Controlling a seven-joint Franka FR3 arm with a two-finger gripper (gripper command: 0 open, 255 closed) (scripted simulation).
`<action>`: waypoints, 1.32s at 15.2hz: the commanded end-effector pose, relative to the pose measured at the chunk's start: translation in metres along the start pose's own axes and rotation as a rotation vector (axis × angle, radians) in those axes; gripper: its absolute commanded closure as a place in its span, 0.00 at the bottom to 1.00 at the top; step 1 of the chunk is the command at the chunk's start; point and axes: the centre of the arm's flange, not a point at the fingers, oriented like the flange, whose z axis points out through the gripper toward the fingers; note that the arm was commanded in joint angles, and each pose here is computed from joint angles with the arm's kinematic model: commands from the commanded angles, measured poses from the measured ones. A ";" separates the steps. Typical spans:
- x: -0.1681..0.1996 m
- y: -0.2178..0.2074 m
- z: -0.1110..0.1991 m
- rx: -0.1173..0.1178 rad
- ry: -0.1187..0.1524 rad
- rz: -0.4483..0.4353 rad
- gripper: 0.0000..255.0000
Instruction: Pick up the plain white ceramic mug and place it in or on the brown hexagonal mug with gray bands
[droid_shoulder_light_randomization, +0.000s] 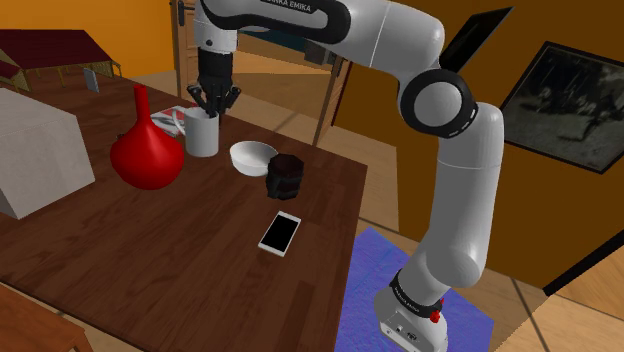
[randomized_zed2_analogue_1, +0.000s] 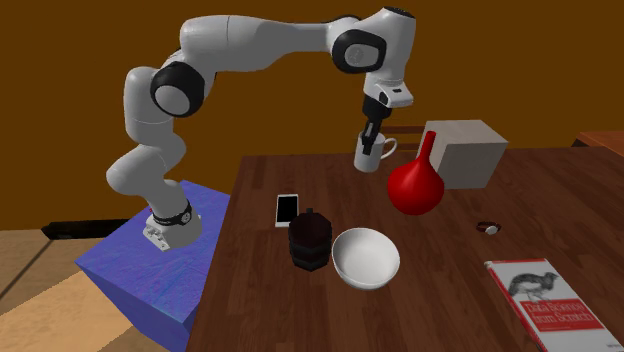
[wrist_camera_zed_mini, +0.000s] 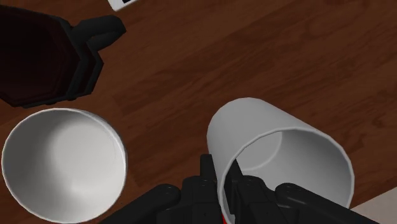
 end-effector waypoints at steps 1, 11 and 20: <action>-0.001 0.001 -0.006 0.000 0.000 0.000 1.00; -0.043 0.125 -0.026 0.000 0.000 0.000 1.00; -0.076 0.225 -0.036 0.000 0.000 0.000 1.00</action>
